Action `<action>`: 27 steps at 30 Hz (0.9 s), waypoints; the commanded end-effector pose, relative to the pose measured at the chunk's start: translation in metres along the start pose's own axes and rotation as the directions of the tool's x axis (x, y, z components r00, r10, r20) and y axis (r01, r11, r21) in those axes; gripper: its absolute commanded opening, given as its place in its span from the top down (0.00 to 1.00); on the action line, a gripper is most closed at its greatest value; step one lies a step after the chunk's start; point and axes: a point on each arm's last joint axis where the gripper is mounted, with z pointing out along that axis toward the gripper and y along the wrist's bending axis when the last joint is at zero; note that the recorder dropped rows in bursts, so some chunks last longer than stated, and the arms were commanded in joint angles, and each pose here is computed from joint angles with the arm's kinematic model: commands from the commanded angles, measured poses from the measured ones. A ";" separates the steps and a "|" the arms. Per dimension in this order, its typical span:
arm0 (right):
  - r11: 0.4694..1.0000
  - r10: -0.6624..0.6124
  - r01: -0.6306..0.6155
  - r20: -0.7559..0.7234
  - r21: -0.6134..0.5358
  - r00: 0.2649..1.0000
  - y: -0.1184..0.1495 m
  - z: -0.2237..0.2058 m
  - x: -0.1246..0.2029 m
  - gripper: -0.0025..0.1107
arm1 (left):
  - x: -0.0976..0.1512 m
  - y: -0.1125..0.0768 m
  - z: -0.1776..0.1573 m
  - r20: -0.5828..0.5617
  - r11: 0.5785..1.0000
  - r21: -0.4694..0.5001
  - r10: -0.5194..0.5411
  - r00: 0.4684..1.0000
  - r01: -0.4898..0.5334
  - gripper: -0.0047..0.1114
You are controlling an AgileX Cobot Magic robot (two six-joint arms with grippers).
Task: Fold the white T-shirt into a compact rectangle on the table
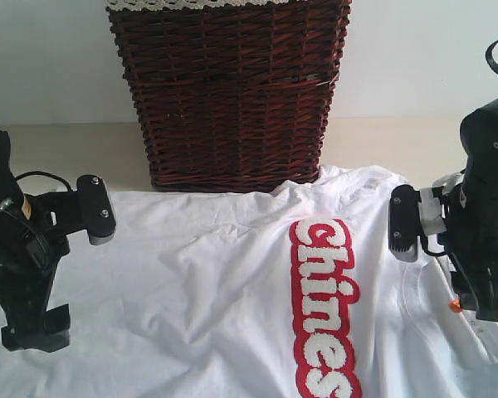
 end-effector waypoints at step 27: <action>0.984 -0.171 0.171 0.003 0.055 0.985 0.019 0.043 0.003 0.34 | 0.025 0.000 0.015 -0.177 0.966 -0.091 0.222 0.959 -0.240 0.05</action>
